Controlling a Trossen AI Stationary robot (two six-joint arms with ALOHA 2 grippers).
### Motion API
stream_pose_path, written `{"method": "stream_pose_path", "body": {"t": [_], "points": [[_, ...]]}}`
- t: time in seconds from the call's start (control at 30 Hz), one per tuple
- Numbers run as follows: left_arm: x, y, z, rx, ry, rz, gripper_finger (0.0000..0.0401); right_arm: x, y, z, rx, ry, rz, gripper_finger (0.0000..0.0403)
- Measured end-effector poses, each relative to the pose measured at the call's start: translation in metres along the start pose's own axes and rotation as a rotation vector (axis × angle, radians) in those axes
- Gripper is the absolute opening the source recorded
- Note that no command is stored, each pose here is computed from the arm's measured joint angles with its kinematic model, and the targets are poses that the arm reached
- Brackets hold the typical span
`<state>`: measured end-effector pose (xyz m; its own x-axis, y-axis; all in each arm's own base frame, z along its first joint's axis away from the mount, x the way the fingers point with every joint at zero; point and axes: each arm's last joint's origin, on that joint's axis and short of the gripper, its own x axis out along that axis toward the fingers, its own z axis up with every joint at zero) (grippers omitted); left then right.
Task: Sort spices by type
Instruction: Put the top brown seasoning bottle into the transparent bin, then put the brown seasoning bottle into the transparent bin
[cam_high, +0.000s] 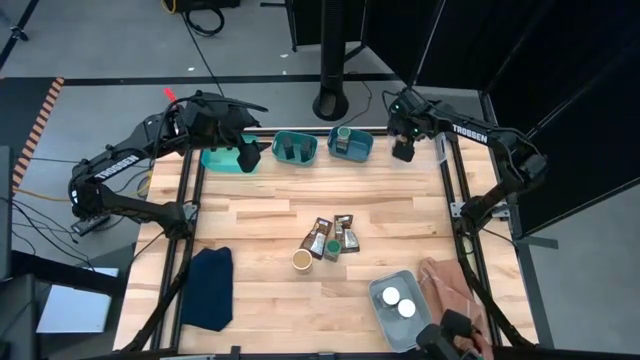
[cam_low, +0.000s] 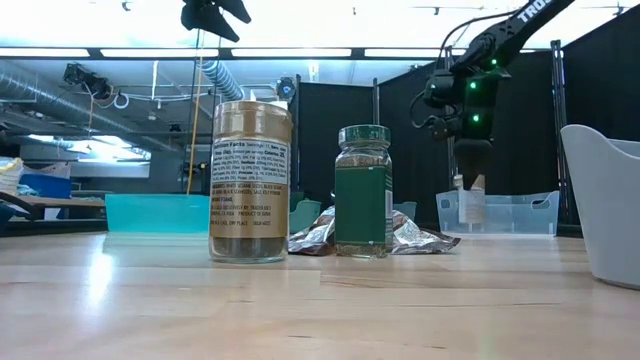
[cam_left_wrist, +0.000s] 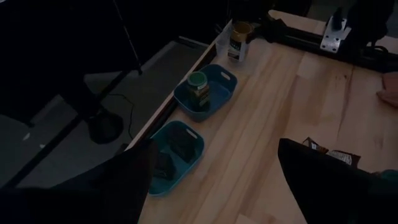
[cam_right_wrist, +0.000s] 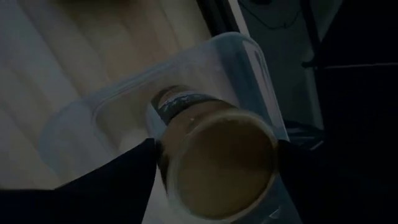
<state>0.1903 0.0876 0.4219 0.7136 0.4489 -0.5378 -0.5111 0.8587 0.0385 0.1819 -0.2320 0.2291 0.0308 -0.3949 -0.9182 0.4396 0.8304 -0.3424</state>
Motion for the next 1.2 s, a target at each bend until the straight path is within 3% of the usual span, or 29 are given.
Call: {"method": "stream_pose_path", "body": {"t": [0.33,0.63,0.83,0.93,1.2], "points": [[0.000,0.000,0.000,-0.017,-0.001,0.000,0.0342,-0.008,0.007,0.001,-0.061,0.087,-0.077,0.0348],[0.000,-0.001,0.000,-0.047,0.000,-0.014,0.0342,-0.057,0.008,0.023,-0.076,0.051,-0.049,0.0336],[-0.001,-0.009,-0.001,0.019,0.010,-0.125,0.0342,-0.117,0.035,0.048,-0.084,-0.154,0.229,0.0336],[-0.002,-0.012,-0.001,0.030,0.011,-0.147,0.0342,-0.151,0.066,0.060,-0.147,-0.286,0.403,0.0336],[-0.003,-0.017,-0.005,0.047,0.043,-0.174,0.0342,-0.208,0.161,0.069,-0.331,-0.525,0.601,0.0336]]}}
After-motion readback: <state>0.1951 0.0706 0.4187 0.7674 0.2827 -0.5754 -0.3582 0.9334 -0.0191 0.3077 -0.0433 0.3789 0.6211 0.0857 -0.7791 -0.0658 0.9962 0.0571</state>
